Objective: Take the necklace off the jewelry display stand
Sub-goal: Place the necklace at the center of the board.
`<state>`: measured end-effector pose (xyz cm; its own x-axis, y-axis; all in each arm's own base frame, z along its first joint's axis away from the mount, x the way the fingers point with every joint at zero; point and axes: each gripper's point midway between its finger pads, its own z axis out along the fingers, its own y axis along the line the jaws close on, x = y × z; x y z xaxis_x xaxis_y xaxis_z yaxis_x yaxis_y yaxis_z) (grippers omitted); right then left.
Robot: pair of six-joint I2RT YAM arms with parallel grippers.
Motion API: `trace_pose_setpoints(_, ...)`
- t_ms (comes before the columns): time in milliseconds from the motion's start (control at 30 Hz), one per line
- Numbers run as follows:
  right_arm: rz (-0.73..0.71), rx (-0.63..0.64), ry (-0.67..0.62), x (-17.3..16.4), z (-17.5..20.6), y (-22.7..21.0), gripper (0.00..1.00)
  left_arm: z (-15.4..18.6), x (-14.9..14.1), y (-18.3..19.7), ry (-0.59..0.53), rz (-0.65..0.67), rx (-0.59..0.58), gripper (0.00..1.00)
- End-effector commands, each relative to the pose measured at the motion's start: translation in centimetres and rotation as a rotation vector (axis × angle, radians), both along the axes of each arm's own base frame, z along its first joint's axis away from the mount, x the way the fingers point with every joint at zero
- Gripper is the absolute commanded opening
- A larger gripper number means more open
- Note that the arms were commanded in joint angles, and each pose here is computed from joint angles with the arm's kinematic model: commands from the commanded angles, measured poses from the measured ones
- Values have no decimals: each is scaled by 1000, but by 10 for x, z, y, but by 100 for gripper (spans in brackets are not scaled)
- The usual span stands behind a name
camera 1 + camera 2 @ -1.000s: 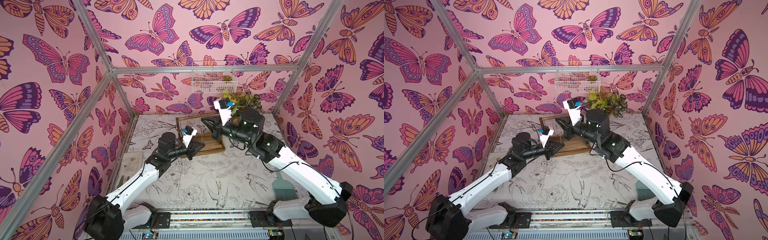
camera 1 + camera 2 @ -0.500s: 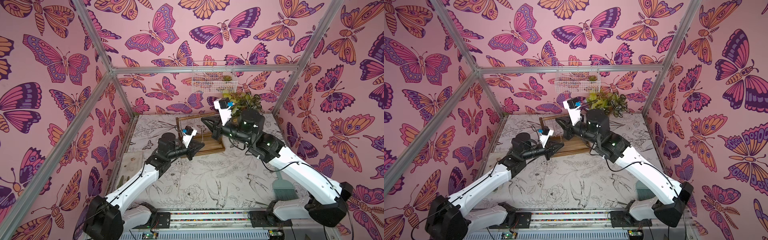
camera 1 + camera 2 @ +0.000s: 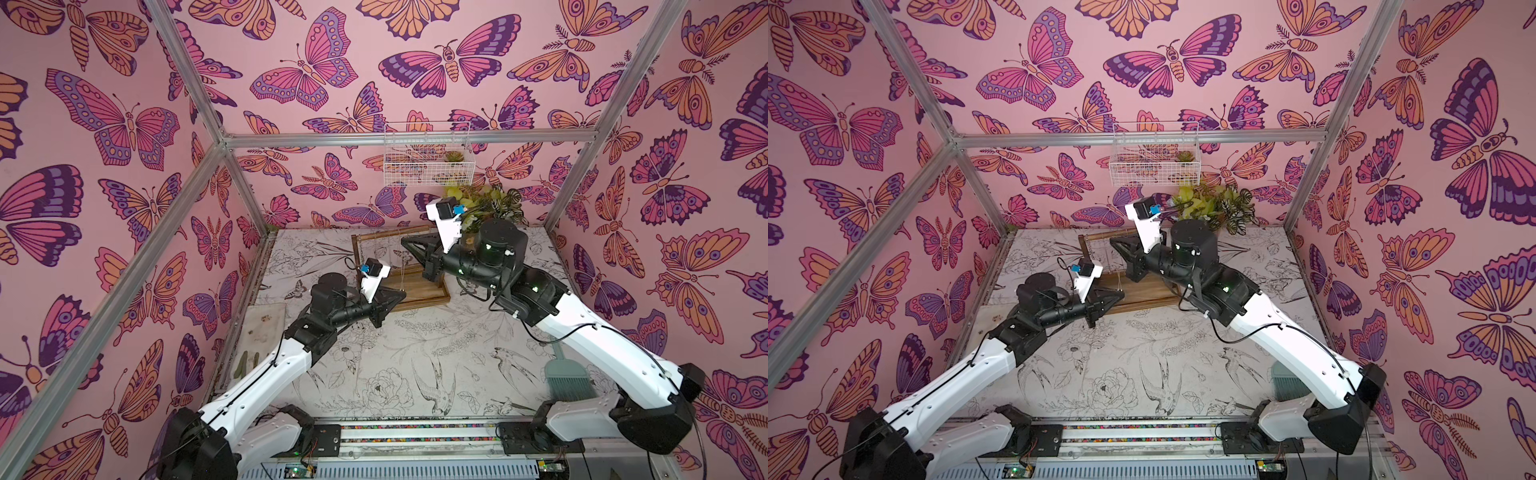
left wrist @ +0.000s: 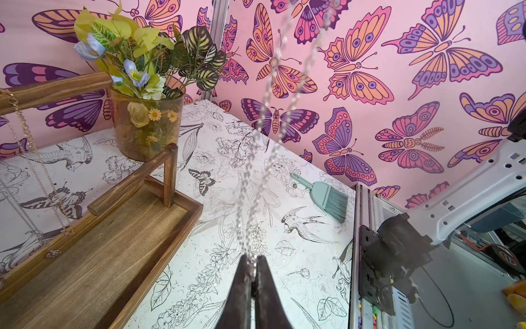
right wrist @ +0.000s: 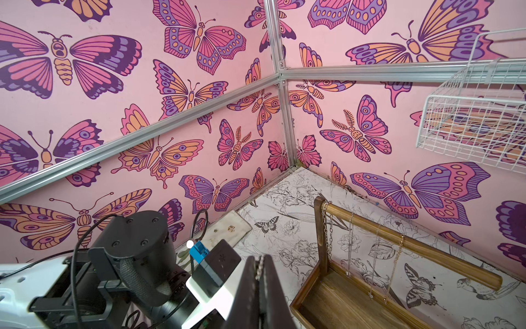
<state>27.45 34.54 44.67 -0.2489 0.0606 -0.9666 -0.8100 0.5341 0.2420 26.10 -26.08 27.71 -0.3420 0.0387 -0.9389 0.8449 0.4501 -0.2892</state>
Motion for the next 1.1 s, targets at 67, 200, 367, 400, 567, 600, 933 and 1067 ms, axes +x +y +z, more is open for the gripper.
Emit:
trace_pose_setpoints(67, 41, 7, 29, -12, -7, 6, 0, -17, -12, 7, 62, 27, 25, 5)
trace_pose_setpoints(200, 52, 1, 55, -16, -19, 11, 0, -25, -24, 13, 100, 48, 47, 5)
trace_pose_setpoints(367, 60, -14, 89, -20, -40, 18, 0, -37, -40, 20, 149, 74, 78, 4)
trace_pose_setpoints(400, 60, -13, 94, -21, -43, 19, 0, -39, -44, 22, 159, 81, 84, 4)
trace_pose_setpoints(567, 62, -23, 121, -21, -61, 24, 0, -55, -60, 29, 216, 114, 120, 3)
trace_pose_setpoints(600, 61, -26, 127, -20, -65, 25, 0, -59, -63, 31, 234, 122, 130, 3)
trace_pose_setpoints(933, 85, -48, 201, -18, -105, 38, 0, -88, -85, 47, 319, 200, 206, 2)
trace_pose_setpoints(1067, 85, -56, 226, -16, -120, 41, 0, -96, -88, 50, 345, 222, 223, 2)
